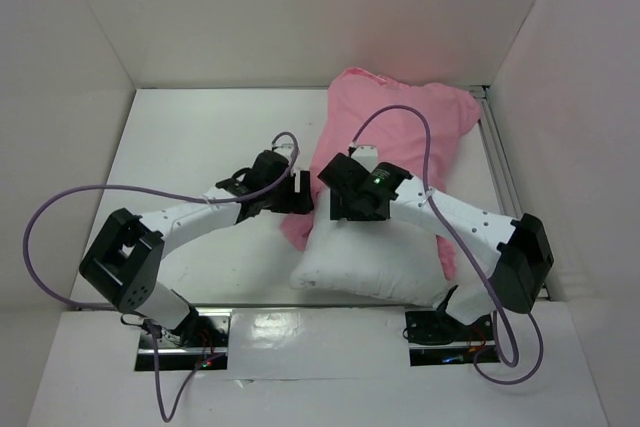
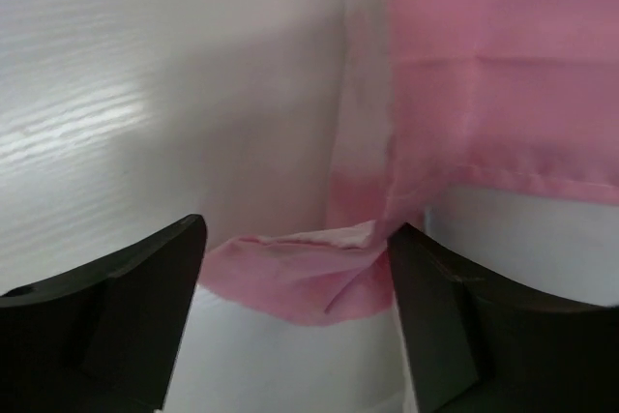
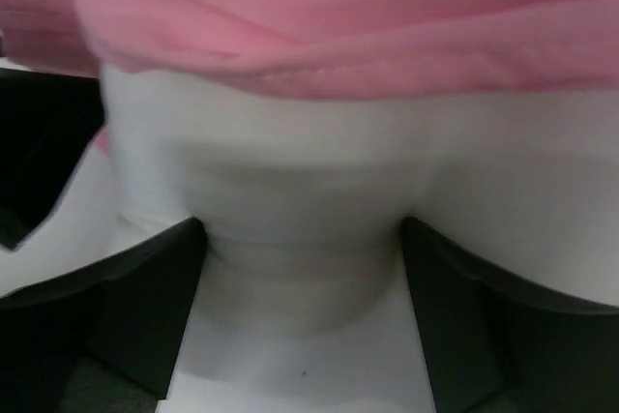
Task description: Put the pillow into the pillowcase
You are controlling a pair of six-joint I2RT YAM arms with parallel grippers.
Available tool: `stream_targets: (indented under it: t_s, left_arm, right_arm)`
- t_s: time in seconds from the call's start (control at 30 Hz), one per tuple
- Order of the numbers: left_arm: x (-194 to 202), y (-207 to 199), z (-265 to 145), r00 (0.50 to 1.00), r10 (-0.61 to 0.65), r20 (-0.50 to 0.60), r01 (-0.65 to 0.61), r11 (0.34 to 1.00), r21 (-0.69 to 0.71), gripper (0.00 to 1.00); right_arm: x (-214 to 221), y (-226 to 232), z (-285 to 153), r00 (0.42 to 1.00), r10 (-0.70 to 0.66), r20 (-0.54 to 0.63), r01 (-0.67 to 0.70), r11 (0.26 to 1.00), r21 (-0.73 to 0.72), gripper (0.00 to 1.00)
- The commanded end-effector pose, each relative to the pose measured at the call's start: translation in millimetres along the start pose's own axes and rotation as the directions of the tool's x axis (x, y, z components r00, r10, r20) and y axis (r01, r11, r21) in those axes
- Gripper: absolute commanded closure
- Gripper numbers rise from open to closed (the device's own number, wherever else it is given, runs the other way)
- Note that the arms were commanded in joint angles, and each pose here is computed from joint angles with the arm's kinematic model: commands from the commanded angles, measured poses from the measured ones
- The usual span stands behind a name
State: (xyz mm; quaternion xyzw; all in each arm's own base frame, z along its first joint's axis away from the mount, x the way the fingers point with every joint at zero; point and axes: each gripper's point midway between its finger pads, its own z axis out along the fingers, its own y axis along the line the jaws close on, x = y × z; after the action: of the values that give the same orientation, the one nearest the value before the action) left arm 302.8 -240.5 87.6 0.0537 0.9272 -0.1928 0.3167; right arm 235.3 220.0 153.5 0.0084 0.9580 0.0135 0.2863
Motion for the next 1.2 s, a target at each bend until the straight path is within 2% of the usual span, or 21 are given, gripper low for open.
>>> stream_targets:
  t_s: [0.0,0.03,0.07,0.1,0.13,0.17,0.27,0.3,0.37,0.4,0.43,0.5,0.53,0.6,0.63,0.73,0.8,0.9,1.03,1.13,1.17]
  left_arm:
    - [-28.7,-45.9,0.9,0.996,0.024,0.086,-0.046,0.965,0.259,0.15]
    - [-26.5,-52.0,1.3,0.997,0.029,0.075,-0.049,0.954,0.294,0.33]
    - [-26.1,-57.3,-0.6,0.997,0.032,0.071,-0.054,0.945,0.323,0.45]
    - [-25.5,-62.9,-2.9,0.997,0.037,0.067,-0.059,0.933,0.354,0.57]
    - [-29.8,-64.8,-5.1,0.998,0.021,0.065,-0.044,0.929,0.369,0.76]
    - [-30.4,-64.5,-6.1,0.998,0.007,0.056,-0.027,0.925,0.379,1.00]
    - [-34.8,-80.4,-22.0,1.000,0.003,0.010,-0.008,0.891,0.454,1.00]
    - [-46.6,-97.6,-44.4,0.999,0.011,0.046,-0.033,0.848,0.529,1.00]
    - [-66.0,-118.4,-77.4,0.995,-0.013,0.095,-0.048,0.793,0.608,1.00]
    - [-74.3,-127.8,-94.8,0.993,-0.021,0.117,-0.060,0.763,0.643,1.00]
    - [-85.6,-146.0,-124.3,0.991,-0.011,0.134,-0.089,0.697,0.711,1.00]
    - [-97.3,-166.8,-168.3,0.989,-0.008,0.147,-0.112,0.605,0.788,1.00]
    - [-100.0,-177.4,-191.4,0.991,-0.001,0.136,-0.114,0.545,0.831,1.00]
    - [-93.6,-183.5,-210.3,0.990,0.001,0.143,-0.125,0.493,0.861,1.00]
    - [-85.8,-183.5,-215.0,0.992,0.009,0.123,-0.113,0.467,0.877,1.00]
    - [-63.1,-176.2,-218.7,0.998,-0.028,0.057,-0.039,0.434,0.900,1.00]
    - [-50.6,-174.3,-223.9,0.999,-0.050,0.015,0.007,0.416,0.909,1.00]
    - [-29.7,-166.1,-226.1,0.998,-0.055,-0.022,0.043,0.431,0.901,1.00]
    - [-23.5,-159.1,-221.0,0.998,-0.066,-0.020,0.049,0.491,0.870,1.00]
    - [-43.9,-156.4,-213.5,0.997,-0.080,0.011,0.032,0.513,0.858,1.00]
    - [-64.6,-164.6,-225.3,0.996,-0.071,0.061,-0.018,0.493,0.870,1.00]
  right_arm:
    - [1.9,-25.0,25.3,0.996,0.090,0.030,-0.092,0.990,0.102,0.26]
    - [1.9,-25.6,28.9,0.995,0.093,0.023,-0.095,0.991,0.095,0.43]
    - [-1.7,-21.0,30.4,0.994,0.102,0.025,-0.104,0.992,0.069,0.61]
    - [-1.7,-24.6,33.6,0.995,0.097,0.024,-0.098,0.992,0.076,0.89]
    - [-2.0,-25.9,34.3,0.995,0.096,0.016,-0.097,0.993,0.074,1.00]
    - [-9.3,-28.3,31.7,0.994,0.105,0.029,-0.107,0.992,0.069,1.00]
    - [-45.4,-34.7,23.4,0.989,0.104,0.109,-0.112,0.991,0.071,1.00]
    - [-78.6,-28.4,10.9,0.976,0.127,0.179,-0.136,0.990,0.040,1.00]
    - [-132.5,-52.3,1.4,0.958,0.106,0.265,-0.138,0.985,0.105,1.00]
    - [-155.6,-61.7,-12.8,0.949,0.104,0.299,-0.148,0.981,0.126,1.00]
    - [-211.9,-67.2,-56.9,0.897,0.130,0.422,-0.178,0.981,0.076,1.00]
    - [-254.2,-60.6,-102.4,0.835,0.152,0.529,-0.169,0.985,-0.017,1.00]
    - [-269.7,-49.8,-127.4,0.801,0.139,0.582,-0.124,0.990,-0.067,1.00]
    - [-271.8,-38.7,-143.9,0.770,0.158,0.618,-0.102,0.987,-0.125,1.00]
    - [-247.2,-28.3,-110.0,0.819,0.116,0.562,-0.075,0.993,-0.096,1.00]
    - [-203.4,-18.9,-34.9,0.885,0.086,0.457,-0.063,0.996,-0.065,1.00]
    - [-144.9,-27.0,40.9,0.954,0.046,0.296,-0.053,0.999,0.014,1.00]
    - [-113.2,-23.7,79.9,0.976,0.056,0.210,-0.057,0.998,-0.003,1.00]
    - [-141.5,-3.5,63.7,0.963,0.108,0.245,-0.085,0.991,-0.104,1.00]
    - [-213.8,11.6,11.7,0.912,0.163,0.377,-0.102,0.979,-0.177,1.00]
    - [-256.1,12.1,-35.9,0.858,0.215,0.466,-0.117,0.966,-0.230,1.00]
